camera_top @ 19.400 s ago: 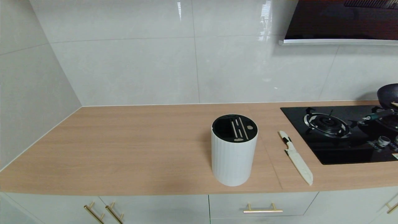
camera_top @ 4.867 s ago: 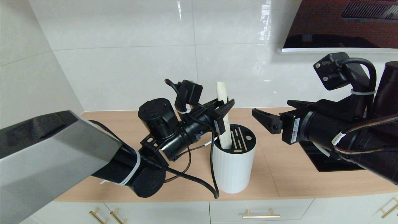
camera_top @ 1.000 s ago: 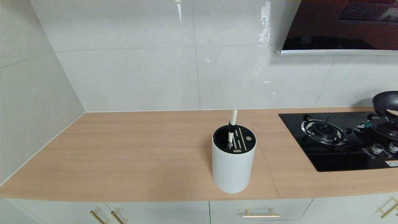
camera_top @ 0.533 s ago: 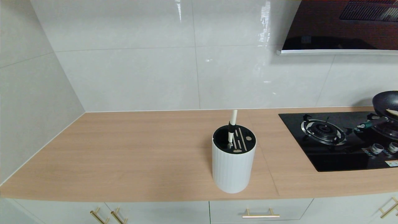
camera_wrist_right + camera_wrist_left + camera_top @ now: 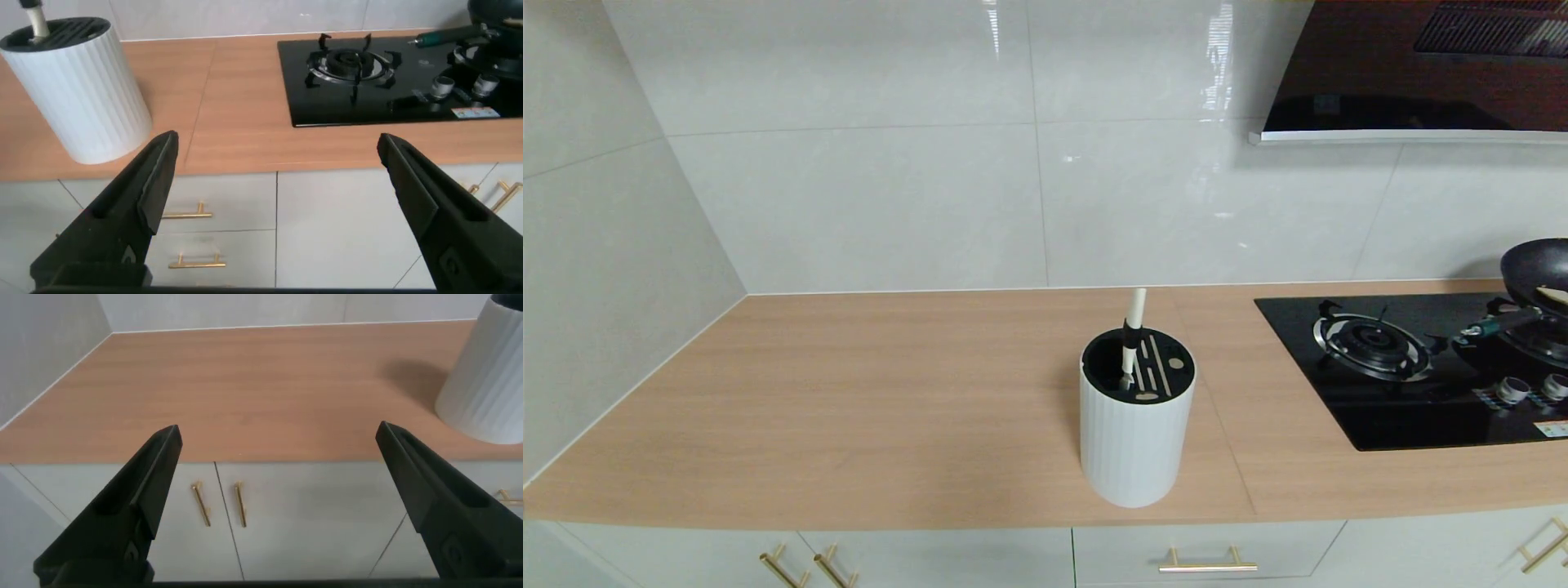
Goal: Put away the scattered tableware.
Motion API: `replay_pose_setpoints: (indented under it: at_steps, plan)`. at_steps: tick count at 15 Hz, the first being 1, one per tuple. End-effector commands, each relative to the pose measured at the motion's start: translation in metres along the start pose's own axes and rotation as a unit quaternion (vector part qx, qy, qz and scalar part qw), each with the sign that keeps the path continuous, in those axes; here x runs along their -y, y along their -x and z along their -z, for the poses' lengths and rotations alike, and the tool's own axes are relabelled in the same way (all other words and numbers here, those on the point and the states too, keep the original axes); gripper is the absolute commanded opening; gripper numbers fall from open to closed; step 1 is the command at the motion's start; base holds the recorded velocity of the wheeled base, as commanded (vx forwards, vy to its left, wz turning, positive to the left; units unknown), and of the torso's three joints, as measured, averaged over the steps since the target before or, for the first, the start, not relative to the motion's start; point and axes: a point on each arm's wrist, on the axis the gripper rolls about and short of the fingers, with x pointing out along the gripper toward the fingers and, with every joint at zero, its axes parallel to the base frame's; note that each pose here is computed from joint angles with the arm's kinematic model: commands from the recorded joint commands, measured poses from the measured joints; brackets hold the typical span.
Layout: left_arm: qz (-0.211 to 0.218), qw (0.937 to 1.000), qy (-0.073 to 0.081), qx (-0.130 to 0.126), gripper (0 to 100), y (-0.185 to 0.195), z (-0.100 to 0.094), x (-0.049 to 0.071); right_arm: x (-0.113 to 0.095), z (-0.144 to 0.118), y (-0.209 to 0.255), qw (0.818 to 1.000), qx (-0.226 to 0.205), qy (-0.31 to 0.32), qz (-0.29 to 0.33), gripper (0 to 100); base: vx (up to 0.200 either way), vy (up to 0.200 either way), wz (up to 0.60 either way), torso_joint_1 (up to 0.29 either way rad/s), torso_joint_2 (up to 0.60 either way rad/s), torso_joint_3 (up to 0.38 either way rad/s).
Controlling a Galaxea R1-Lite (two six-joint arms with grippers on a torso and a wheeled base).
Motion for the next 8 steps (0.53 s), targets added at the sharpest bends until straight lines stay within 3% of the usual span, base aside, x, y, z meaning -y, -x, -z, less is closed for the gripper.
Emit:
replay_pose_setpoints:
  at_steps: [1, 8]
  plan:
    - [-0.001, 1.0, 0.006, -0.001, 100, -0.0003, -0.0001, 0.0, 0.0, 0.0002, -0.0004, 1.0, -0.004, 0.0, -0.001, 100, 0.0, 0.0, 0.0, 0.0, 0.0, 0.0]
    - [-0.001, 1.0, 0.009, -0.002, 100, -0.0004, -0.0001, 0.0, 0.0001, 0.0003, 0.0, 1.0, -0.002, -0.003, 0.0, 100, 0.0, 0.0, 0.0, 0.0, 0.0, 0.0]
